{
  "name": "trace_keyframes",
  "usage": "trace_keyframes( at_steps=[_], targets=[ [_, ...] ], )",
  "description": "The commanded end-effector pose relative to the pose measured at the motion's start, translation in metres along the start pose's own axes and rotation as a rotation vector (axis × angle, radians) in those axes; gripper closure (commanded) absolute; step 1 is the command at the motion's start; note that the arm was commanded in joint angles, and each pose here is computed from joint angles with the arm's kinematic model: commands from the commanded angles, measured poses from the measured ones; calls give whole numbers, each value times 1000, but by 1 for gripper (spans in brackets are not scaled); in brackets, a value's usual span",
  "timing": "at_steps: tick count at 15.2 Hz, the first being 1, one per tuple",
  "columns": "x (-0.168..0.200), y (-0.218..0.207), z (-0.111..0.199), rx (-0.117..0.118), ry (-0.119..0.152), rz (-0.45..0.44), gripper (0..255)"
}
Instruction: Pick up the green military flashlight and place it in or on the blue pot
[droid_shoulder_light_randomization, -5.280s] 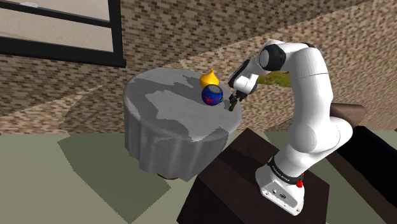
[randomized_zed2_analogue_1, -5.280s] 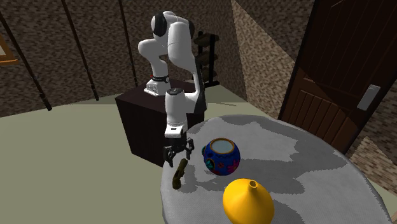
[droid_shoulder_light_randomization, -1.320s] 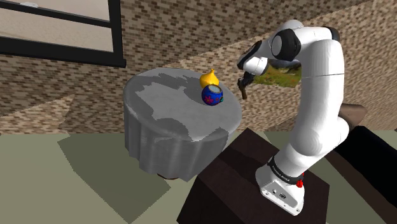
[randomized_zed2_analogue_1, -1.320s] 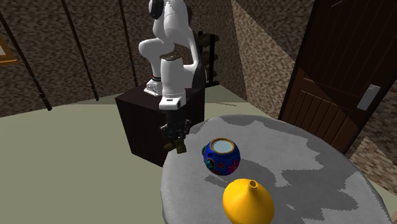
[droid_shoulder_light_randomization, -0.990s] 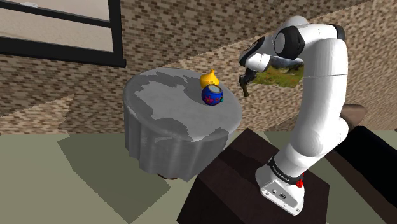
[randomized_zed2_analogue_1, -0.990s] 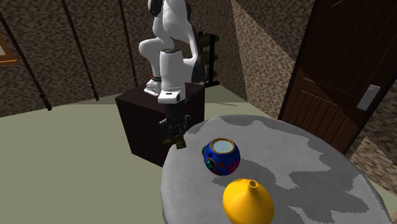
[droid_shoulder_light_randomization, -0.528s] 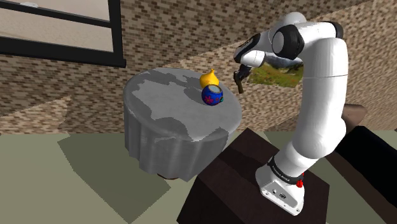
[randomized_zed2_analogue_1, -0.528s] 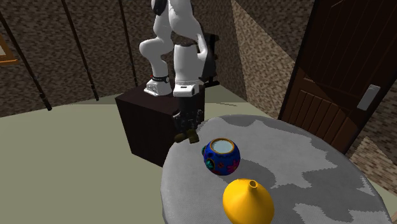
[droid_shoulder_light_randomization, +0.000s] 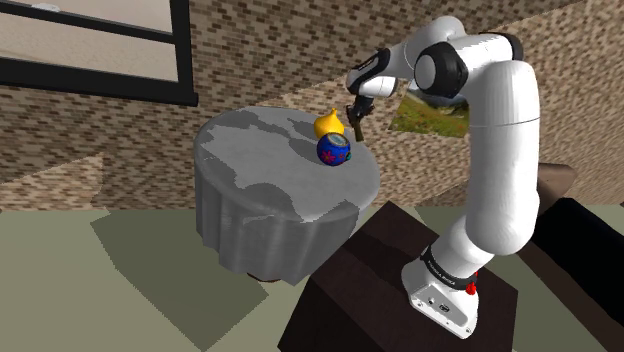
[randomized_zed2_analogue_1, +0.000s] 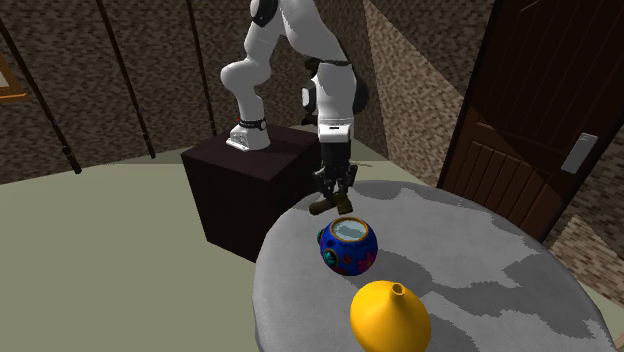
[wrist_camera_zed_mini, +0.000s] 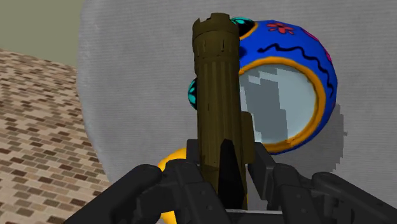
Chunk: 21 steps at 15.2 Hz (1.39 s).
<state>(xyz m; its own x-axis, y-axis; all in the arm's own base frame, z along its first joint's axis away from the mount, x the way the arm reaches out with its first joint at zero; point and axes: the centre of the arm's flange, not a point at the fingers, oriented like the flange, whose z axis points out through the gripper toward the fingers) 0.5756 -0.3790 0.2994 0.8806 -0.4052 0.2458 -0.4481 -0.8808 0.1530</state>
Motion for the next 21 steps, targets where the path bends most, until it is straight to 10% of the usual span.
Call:
trace_keyframes(
  at_steps=[1,21],
  targets=[
    [11,-25,0,-1,0,1,255],
    [-1,-56,76,-1,0,1,255]
  ],
)
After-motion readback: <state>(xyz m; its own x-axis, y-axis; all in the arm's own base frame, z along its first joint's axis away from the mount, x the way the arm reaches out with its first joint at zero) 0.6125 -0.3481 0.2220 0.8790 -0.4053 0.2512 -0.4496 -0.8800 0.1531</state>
